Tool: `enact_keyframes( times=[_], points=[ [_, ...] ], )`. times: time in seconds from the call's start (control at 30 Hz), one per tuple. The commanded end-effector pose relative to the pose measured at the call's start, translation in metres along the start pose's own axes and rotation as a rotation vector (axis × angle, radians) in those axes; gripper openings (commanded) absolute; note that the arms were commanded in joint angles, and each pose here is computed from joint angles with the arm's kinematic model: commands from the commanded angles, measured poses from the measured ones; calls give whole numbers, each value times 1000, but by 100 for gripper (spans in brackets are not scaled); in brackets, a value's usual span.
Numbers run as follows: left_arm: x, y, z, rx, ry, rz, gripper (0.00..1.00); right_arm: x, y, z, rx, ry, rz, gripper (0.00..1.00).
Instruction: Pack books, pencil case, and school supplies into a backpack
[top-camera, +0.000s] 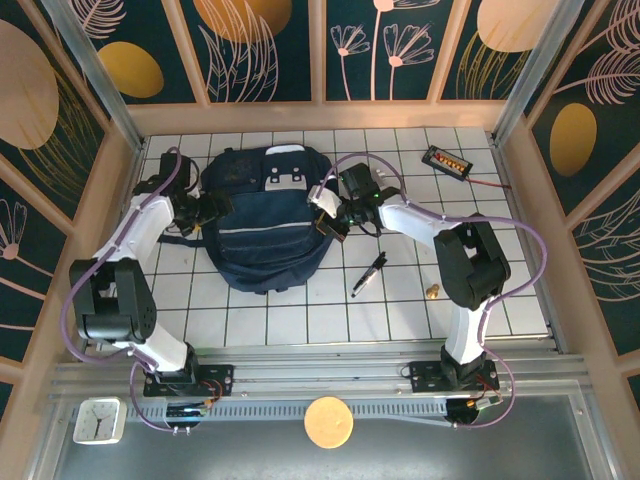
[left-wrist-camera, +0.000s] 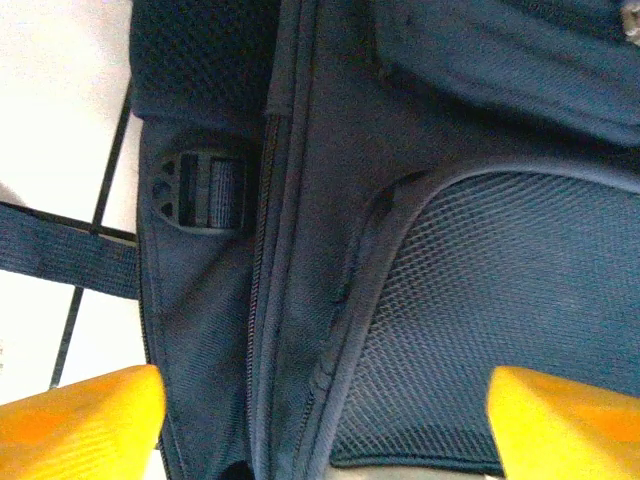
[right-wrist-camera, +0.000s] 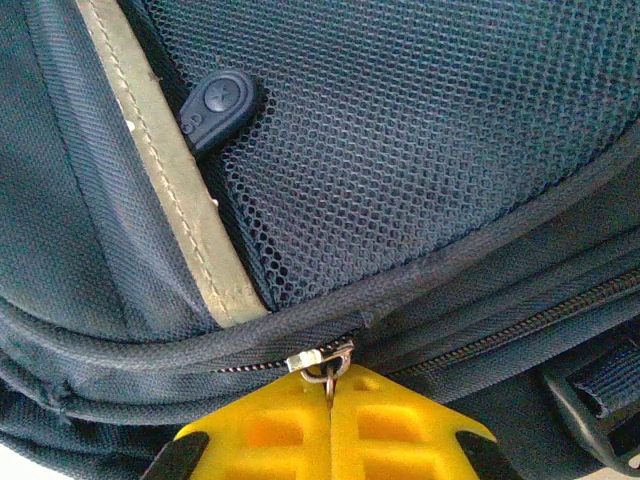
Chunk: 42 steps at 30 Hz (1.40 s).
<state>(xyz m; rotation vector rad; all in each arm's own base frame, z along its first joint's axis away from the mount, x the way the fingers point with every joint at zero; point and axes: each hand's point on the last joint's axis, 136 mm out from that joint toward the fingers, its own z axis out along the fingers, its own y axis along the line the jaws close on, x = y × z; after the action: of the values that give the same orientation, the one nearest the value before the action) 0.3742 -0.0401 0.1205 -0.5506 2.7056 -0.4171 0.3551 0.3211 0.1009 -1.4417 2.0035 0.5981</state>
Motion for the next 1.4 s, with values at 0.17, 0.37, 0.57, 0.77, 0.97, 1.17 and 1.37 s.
enact_keyframes(
  times=[0.17,0.37,0.57,0.77,0.97,1.17,1.37],
  points=[
    [4,-14,34,134,57,-44,58,6,4,-1,-2,58,-17,0],
    [13,-15,48,167,88,-68,4,5,4,-1,1,71,-24,0],
    [14,-24,45,251,52,-186,0,10,14,0,-4,116,-49,0],
    [14,-24,38,299,-18,-302,0,28,43,-8,-38,197,-75,0],
    [2,-26,26,305,-78,-328,0,36,61,-25,-43,234,-84,0],
    [4,-34,20,414,-103,-452,0,11,95,-12,-105,202,33,0],
    [11,-33,13,473,-126,-548,0,-12,123,19,-129,183,261,0]
  ],
)
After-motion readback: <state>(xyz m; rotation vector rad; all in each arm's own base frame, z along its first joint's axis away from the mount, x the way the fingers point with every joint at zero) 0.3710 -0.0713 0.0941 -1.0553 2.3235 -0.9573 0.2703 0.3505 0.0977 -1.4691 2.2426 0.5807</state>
